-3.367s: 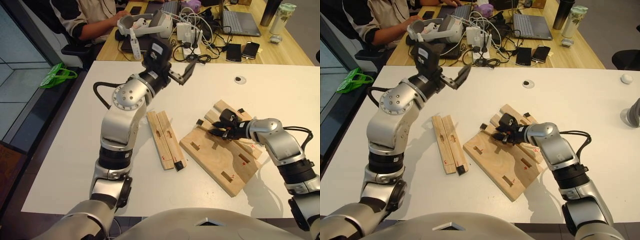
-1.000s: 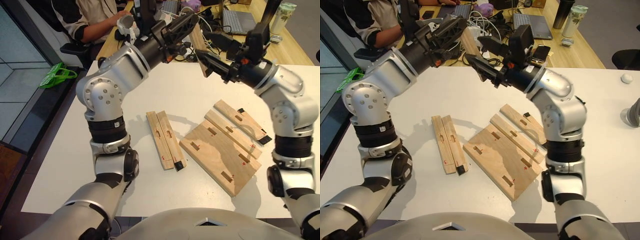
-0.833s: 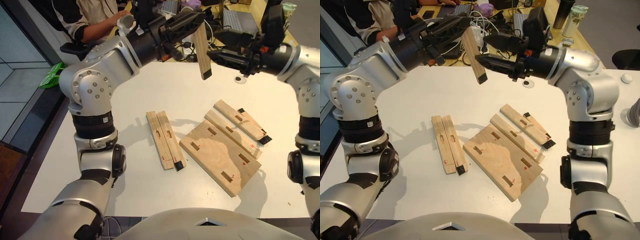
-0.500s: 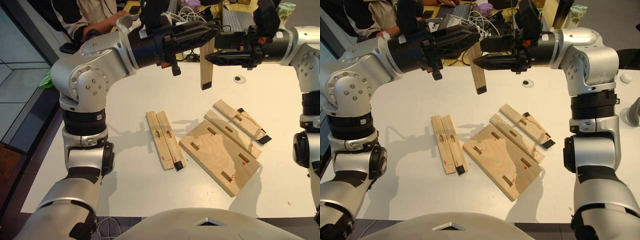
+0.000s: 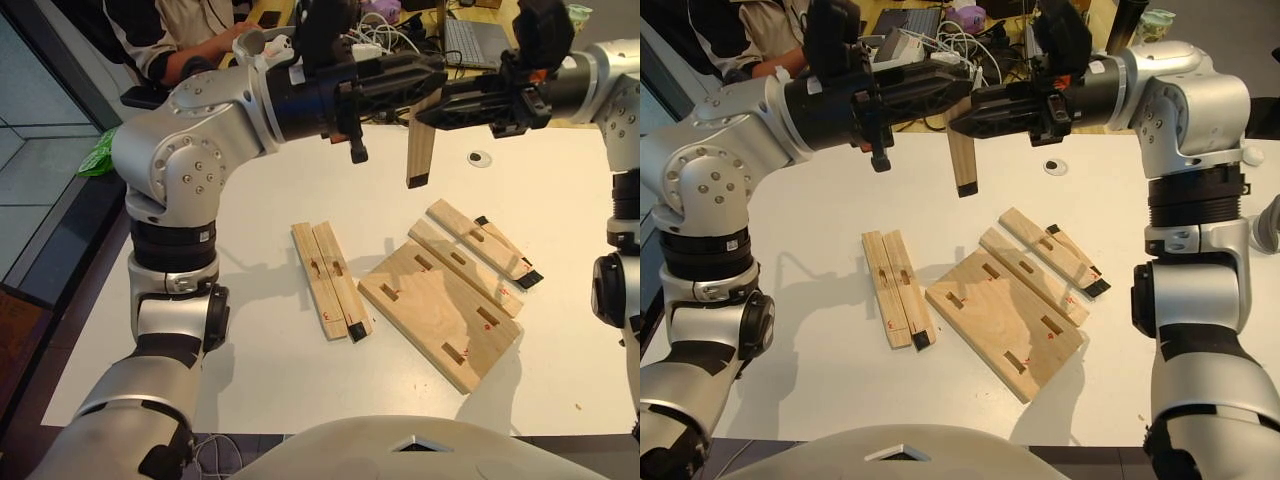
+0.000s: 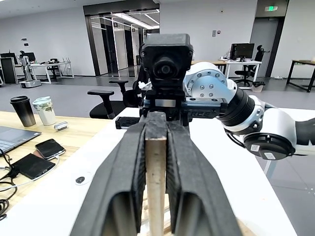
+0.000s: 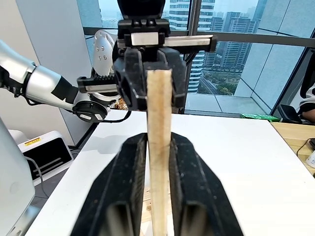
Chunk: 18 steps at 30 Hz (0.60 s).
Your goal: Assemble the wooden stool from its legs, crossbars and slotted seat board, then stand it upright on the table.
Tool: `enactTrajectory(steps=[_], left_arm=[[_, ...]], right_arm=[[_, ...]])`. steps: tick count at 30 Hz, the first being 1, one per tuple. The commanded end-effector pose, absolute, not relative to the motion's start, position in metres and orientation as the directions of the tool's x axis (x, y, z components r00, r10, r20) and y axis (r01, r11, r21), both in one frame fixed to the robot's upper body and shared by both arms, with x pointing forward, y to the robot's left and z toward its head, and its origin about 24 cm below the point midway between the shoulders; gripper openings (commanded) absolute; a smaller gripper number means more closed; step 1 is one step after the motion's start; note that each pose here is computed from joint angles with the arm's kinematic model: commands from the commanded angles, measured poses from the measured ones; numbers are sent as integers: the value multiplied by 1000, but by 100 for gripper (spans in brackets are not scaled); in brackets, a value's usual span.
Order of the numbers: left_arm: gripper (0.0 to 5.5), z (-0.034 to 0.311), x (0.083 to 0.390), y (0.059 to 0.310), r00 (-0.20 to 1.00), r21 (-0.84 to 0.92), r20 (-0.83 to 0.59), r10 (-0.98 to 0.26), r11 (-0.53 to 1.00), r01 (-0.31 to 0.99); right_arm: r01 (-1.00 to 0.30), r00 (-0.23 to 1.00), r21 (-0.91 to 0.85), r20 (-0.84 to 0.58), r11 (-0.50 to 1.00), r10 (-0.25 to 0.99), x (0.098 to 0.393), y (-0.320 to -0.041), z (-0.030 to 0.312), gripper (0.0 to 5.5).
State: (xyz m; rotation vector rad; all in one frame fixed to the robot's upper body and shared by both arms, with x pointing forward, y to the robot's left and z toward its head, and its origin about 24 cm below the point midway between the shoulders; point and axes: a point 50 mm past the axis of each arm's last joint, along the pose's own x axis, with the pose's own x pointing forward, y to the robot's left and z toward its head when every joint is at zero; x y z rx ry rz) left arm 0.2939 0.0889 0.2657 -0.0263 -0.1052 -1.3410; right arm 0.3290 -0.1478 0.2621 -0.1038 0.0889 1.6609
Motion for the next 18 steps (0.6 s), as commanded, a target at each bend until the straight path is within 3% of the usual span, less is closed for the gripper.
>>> enactTrajectory(steps=[1,4,8,13,18], left_arm=[[99,273,299,87,263,79,121,-957,274,959],[153,274,305,89,320,43,130,-938,328,944],[155,275,309,94,371,-50,188,-909,369,928],[155,267,312,112,556,-181,284,-781,526,831],[155,246,309,119,730,-360,285,-621,637,682]], right_arm=[[-996,-88,2,-147,-89,985,331,-148,261,40],[-999,-33,40,-148,-28,988,335,-158,248,38],[-993,49,96,-129,62,990,334,-175,230,38],[-876,455,175,-12,450,890,336,-216,190,38],[-651,728,363,48,667,684,301,-231,123,38]])
